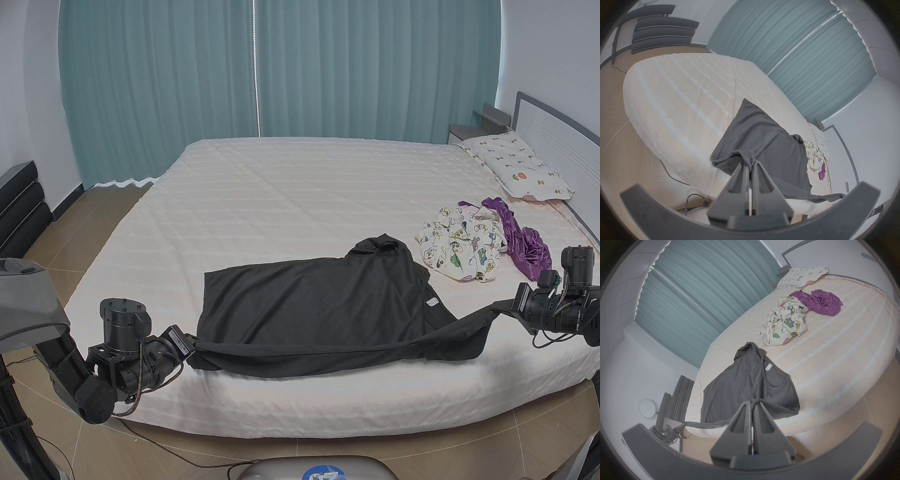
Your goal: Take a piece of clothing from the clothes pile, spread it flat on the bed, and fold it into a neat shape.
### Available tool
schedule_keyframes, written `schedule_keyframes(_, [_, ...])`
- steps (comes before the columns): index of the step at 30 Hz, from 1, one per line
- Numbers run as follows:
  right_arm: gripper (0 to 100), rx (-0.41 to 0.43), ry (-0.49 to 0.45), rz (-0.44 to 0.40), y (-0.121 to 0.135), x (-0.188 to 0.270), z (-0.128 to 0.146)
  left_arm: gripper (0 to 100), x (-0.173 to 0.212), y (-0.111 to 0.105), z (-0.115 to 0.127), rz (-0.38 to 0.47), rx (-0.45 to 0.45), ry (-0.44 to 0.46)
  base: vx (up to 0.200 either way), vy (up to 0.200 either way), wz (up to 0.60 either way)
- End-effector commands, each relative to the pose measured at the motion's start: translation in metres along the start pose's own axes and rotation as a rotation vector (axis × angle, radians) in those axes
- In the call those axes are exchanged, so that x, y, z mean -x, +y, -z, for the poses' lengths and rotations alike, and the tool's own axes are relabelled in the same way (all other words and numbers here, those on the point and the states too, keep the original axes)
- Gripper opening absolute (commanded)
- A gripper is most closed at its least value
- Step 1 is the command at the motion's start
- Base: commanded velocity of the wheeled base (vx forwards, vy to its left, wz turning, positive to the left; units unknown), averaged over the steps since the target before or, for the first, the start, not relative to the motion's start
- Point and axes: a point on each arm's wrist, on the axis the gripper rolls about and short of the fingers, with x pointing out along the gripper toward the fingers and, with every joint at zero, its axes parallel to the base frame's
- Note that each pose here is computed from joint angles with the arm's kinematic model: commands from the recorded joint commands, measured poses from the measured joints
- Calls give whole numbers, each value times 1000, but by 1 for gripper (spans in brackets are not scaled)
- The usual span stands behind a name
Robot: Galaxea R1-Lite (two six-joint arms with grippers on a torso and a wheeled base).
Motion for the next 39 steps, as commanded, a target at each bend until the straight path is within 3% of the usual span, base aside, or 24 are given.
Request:
schedule_keyframes(1, [0, 1, -10, -7, 2, 0, -1, 0, 1, -3, -2, 12, 2, -9, 0, 0, 0])
schedule_keyframes(13, [0, 39, -65, -49, 10, -11, -14, 0, -7, -8, -10, 28, 11, -44, 0, 0, 0])
schedule_keyframes(18, [0, 53, -46, -52, 13, -29, -15, 0, -11, -10, -18, 36, 17, -70, 0, 0, 0])
schedule_keyframes(39, [0, 70, -62, -25, 13, -91, -38, 0, -71, -1, -25, -32, 31, -52, 0, 0, 0])
